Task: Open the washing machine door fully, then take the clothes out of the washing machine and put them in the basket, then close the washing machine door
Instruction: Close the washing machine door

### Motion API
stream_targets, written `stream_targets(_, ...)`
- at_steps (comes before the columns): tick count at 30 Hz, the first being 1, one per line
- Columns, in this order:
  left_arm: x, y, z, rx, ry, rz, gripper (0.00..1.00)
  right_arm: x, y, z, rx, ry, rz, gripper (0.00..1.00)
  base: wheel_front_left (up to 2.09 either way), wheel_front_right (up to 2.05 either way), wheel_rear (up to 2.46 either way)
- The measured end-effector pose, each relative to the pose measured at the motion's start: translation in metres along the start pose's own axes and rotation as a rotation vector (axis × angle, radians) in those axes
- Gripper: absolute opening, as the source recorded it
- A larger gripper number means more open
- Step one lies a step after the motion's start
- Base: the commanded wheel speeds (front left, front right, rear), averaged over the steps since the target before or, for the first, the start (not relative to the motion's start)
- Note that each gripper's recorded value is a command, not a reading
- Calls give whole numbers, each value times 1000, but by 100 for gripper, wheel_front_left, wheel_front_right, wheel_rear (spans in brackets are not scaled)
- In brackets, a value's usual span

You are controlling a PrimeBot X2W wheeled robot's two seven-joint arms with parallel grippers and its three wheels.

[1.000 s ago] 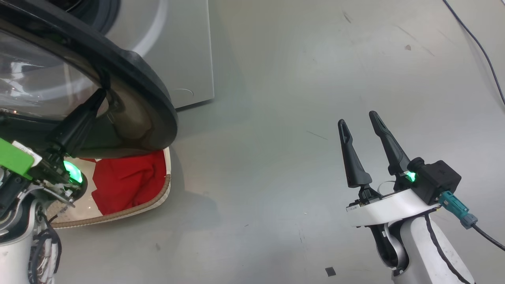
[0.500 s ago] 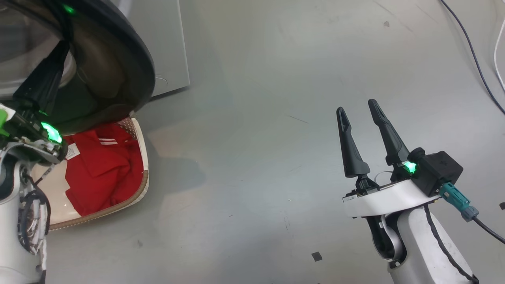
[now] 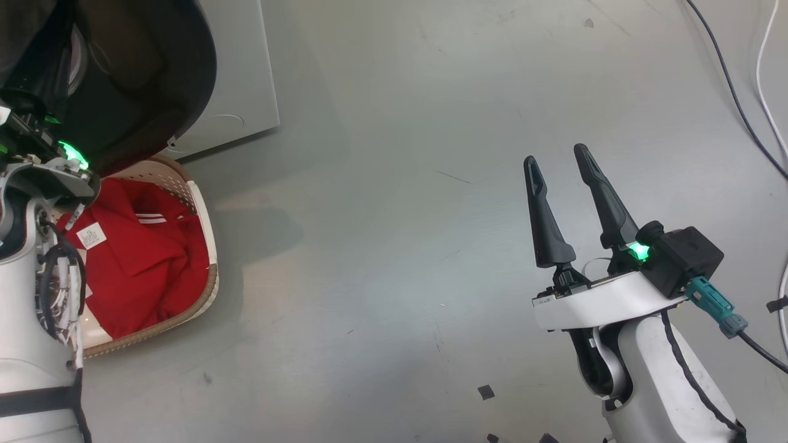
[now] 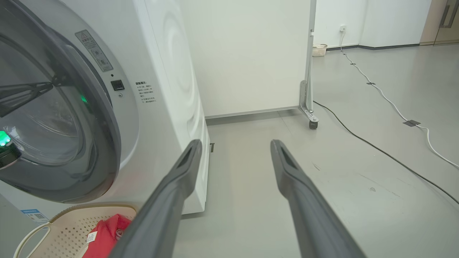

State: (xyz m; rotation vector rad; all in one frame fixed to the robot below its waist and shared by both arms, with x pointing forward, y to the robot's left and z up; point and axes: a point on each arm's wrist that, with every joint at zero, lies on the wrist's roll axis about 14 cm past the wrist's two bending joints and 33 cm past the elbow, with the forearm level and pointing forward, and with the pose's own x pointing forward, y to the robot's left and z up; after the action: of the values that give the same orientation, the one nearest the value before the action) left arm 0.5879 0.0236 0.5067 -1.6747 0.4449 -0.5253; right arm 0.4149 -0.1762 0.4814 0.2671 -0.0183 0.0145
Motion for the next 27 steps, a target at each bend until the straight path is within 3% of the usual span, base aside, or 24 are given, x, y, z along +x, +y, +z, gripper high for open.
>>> stream_targets(17, 3, -4, -2, -28, -70, -44, 0, 4, 2, 4, -3, -14, 4, 100, 0, 0, 0)
stream_targets(27, -37, 8, 7, -35, -128, -2, 0, 7, 12, 4, -12, -17, 35, 100, 0, 0, 0)
